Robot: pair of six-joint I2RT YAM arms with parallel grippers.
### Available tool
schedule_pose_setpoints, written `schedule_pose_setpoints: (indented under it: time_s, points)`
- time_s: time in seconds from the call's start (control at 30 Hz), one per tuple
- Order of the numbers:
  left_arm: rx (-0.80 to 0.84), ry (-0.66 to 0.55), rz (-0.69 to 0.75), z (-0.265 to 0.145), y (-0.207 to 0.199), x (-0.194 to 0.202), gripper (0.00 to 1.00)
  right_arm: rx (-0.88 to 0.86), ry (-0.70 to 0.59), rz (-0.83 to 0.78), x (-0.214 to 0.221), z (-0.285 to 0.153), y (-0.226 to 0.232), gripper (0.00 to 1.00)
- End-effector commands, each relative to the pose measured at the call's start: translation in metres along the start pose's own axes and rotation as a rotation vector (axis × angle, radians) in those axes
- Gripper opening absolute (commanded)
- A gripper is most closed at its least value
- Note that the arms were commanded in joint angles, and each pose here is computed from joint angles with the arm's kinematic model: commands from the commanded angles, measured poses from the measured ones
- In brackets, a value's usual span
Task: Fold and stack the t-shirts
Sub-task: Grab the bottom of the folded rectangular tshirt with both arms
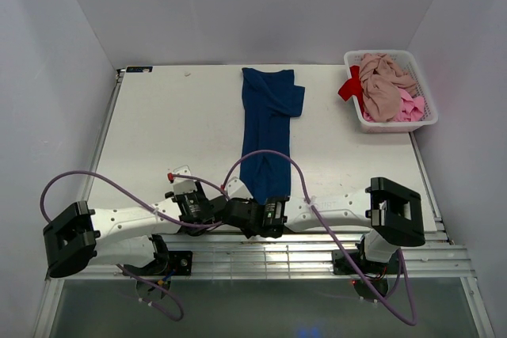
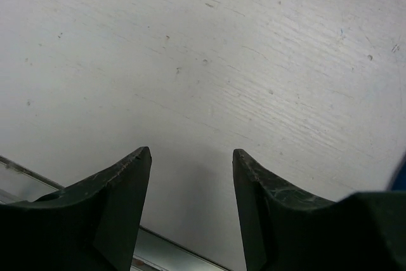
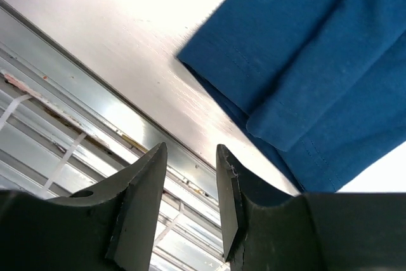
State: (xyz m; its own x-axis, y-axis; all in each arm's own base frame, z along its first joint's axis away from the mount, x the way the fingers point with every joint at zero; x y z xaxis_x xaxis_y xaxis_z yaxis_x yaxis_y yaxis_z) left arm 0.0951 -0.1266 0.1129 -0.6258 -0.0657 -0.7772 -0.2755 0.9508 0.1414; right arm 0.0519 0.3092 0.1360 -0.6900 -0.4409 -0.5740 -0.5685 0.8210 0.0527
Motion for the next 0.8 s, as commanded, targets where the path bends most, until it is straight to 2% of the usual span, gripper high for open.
schedule_pose_setpoints:
  time_s: [0.0, 0.23, 0.4, 0.47, 0.5, 0.57, 0.67, 0.7, 0.77]
  points:
    - [0.158, -0.059, -0.146, -0.024, -0.019, -0.009, 0.65, 0.068, -0.123, 0.089, -0.036, 0.025, -0.002, 0.43]
    - [0.059, -0.063, -0.133, -0.019, -0.006, -0.005, 0.66, 0.163, -0.176, 0.104, -0.041, 0.021, -0.012, 0.45]
    - [0.056, -0.078, -0.103, -0.017, -0.001, -0.007, 0.66, 0.212, -0.226, 0.138, -0.046, -0.001, -0.026, 0.45]
    - [0.087, -0.090, -0.125, -0.017, -0.002, -0.013, 0.66, 0.234, -0.242, 0.153, -0.044, -0.007, -0.034, 0.46]
    - [0.094, -0.103, -0.081, -0.015, 0.001, -0.013, 0.66, 0.228, -0.259, 0.169, -0.045, -0.015, -0.038, 0.47]
    - [0.148, -0.125, -0.133, -0.016, -0.002, -0.026, 0.66, 0.240, -0.258, 0.186, -0.040, -0.017, -0.048, 0.48]
    - [0.268, -0.165, -0.079, -0.013, -0.008, -0.041, 0.66, 0.224, -0.267, 0.210, -0.041, -0.021, -0.054, 0.47]
    - [0.284, -0.182, -0.128, -0.009, -0.004, -0.053, 0.66, 0.216, -0.264, 0.208, -0.039, -0.020, -0.055, 0.47]
    - [0.389, -0.205, -0.081, -0.006, -0.006, -0.062, 0.66, 0.161, -0.265, 0.219, -0.041, -0.018, -0.050, 0.47]
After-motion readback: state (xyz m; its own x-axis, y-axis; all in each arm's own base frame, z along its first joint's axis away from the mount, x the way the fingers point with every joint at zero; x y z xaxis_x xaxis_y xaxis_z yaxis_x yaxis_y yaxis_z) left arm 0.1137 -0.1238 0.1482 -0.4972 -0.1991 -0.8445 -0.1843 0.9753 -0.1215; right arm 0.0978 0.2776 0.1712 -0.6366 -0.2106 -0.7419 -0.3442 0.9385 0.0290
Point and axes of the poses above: each gripper's point midway between its finger pads, its own z axis out along the fingers, its own y axis along the line the jaws close on, x = y × z, the point moved 10 cm from there along -z, back along the fingers, and after that the axes turned 10 degrees about z, right-handed, at the moved point
